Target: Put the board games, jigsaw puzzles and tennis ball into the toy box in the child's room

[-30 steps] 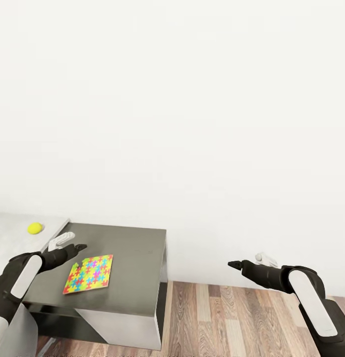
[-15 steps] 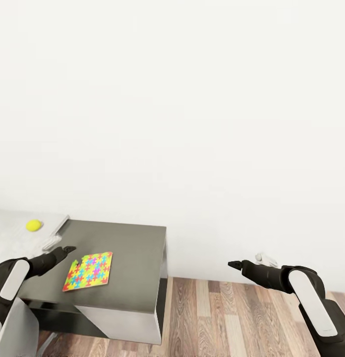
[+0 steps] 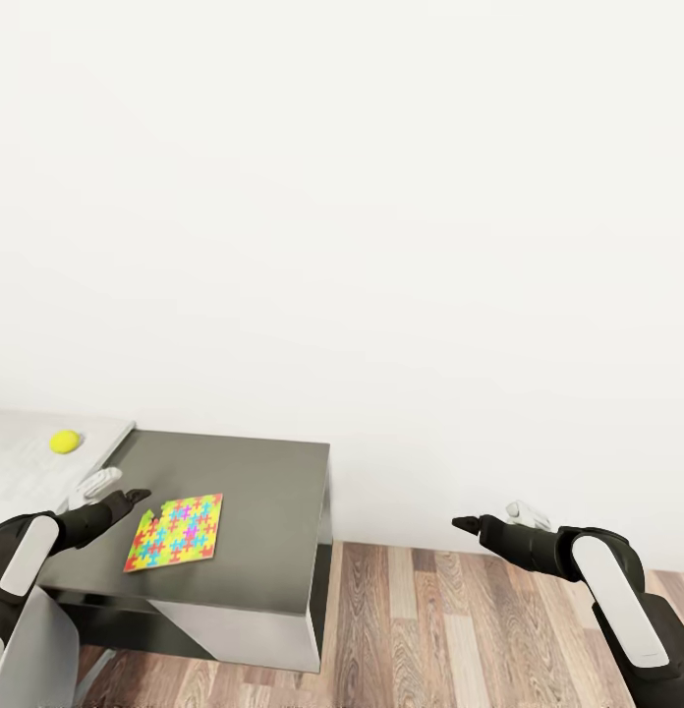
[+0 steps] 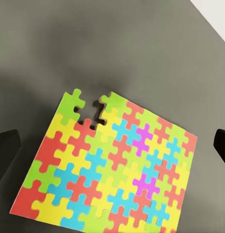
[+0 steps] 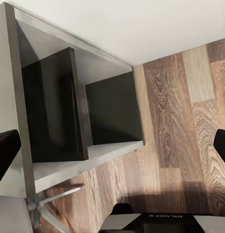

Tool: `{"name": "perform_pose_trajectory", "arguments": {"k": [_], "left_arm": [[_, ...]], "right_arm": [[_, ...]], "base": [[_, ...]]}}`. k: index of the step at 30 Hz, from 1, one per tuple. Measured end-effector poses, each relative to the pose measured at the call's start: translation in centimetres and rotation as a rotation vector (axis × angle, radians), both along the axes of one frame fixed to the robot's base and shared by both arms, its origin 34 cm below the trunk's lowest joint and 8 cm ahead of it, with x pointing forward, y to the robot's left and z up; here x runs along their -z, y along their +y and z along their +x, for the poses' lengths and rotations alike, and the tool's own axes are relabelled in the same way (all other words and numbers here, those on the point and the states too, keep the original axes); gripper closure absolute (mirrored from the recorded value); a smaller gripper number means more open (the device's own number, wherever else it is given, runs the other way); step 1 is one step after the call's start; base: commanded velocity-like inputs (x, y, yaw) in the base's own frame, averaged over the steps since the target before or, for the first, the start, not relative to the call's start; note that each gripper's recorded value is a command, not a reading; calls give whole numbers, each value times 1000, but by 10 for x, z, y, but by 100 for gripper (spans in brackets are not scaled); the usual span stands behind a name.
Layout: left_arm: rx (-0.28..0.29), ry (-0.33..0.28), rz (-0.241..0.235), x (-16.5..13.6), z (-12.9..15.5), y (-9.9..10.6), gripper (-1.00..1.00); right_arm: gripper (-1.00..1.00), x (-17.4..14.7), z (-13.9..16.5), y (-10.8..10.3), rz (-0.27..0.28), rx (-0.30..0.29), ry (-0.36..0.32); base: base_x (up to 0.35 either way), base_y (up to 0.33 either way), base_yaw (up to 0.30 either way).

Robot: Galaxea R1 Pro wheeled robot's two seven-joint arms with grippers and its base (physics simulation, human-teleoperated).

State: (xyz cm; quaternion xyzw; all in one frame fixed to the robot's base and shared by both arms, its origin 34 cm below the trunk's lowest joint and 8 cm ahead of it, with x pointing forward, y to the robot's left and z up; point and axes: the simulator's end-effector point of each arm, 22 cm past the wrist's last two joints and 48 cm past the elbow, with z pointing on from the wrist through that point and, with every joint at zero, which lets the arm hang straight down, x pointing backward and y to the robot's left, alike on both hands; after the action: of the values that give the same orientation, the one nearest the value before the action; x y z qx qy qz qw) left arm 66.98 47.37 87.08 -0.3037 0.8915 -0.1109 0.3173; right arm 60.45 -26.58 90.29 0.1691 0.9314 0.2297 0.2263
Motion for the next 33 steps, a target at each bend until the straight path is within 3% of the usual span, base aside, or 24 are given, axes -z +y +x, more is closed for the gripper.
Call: {"name": "perform_pose_trajectory", "arguments": {"k": [33], "left_arm": [[8, 35, -6, 22, -4, -4, -100]], "right_arm": [[-100, 21, -6, 6, -4, -17, 42]], "base": [[39, 0, 0]]}}
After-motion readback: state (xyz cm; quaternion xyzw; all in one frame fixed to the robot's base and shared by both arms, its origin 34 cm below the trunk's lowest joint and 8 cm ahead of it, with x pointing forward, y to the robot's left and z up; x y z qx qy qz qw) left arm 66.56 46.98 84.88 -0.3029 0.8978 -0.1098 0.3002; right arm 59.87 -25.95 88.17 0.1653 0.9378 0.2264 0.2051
